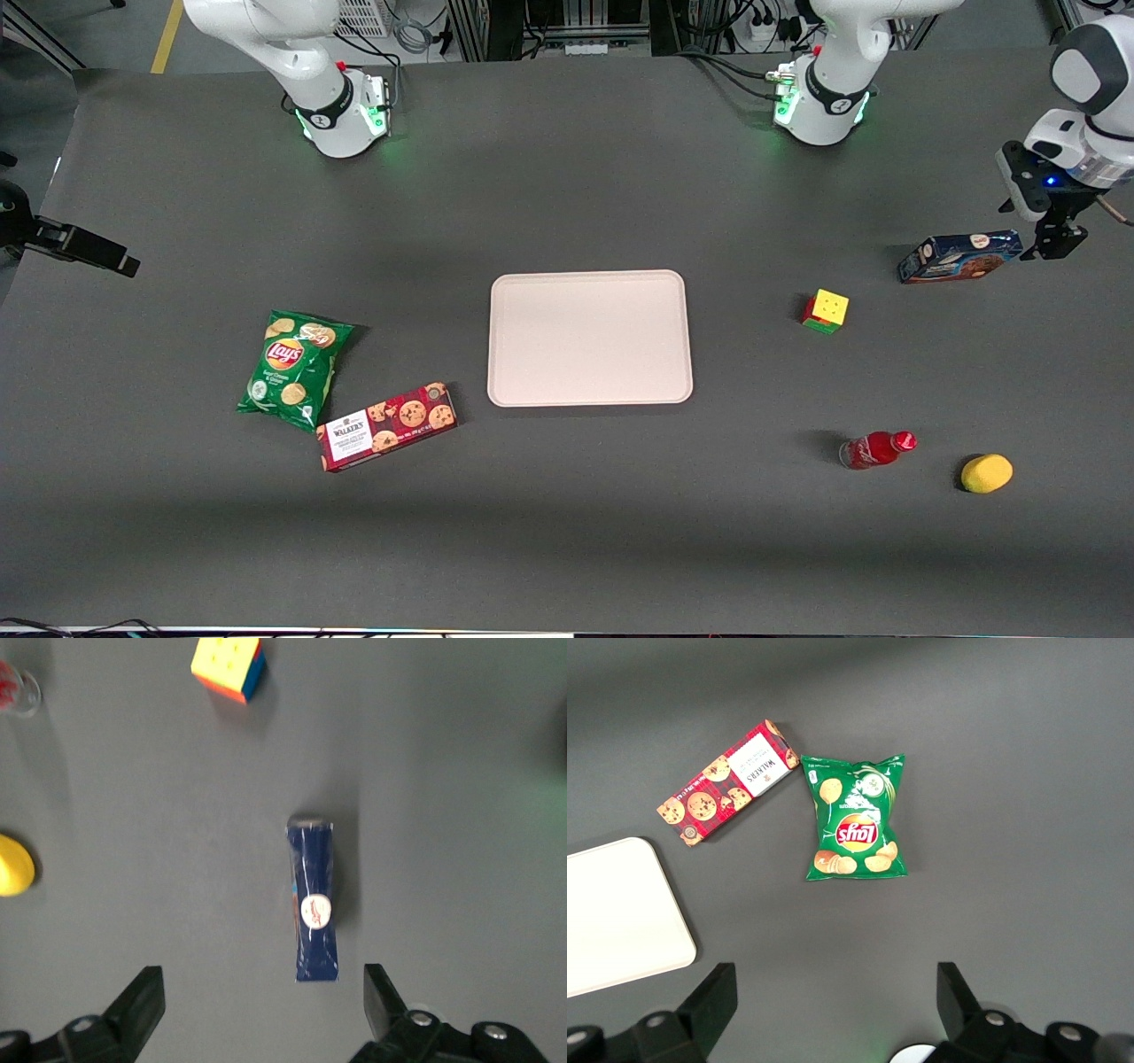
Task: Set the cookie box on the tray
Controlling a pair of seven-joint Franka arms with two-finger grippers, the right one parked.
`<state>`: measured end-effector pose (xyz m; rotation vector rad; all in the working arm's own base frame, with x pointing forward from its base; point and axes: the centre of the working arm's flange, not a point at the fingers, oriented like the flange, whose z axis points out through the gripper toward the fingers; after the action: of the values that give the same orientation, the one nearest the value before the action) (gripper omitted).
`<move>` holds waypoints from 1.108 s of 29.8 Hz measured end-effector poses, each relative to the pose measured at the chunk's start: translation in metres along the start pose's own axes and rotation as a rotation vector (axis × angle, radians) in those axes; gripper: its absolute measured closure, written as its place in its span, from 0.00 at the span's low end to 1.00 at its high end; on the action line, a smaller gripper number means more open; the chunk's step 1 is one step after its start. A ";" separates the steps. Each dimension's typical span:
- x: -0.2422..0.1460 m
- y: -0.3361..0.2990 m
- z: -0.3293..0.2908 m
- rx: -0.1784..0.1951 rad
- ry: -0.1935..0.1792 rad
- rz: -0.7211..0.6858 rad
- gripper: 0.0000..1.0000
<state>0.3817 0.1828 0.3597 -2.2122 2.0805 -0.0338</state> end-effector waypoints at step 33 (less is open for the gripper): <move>-0.003 0.030 0.078 -0.073 0.007 0.011 0.00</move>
<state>0.3582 0.1891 0.2795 -2.2447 2.1304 0.0354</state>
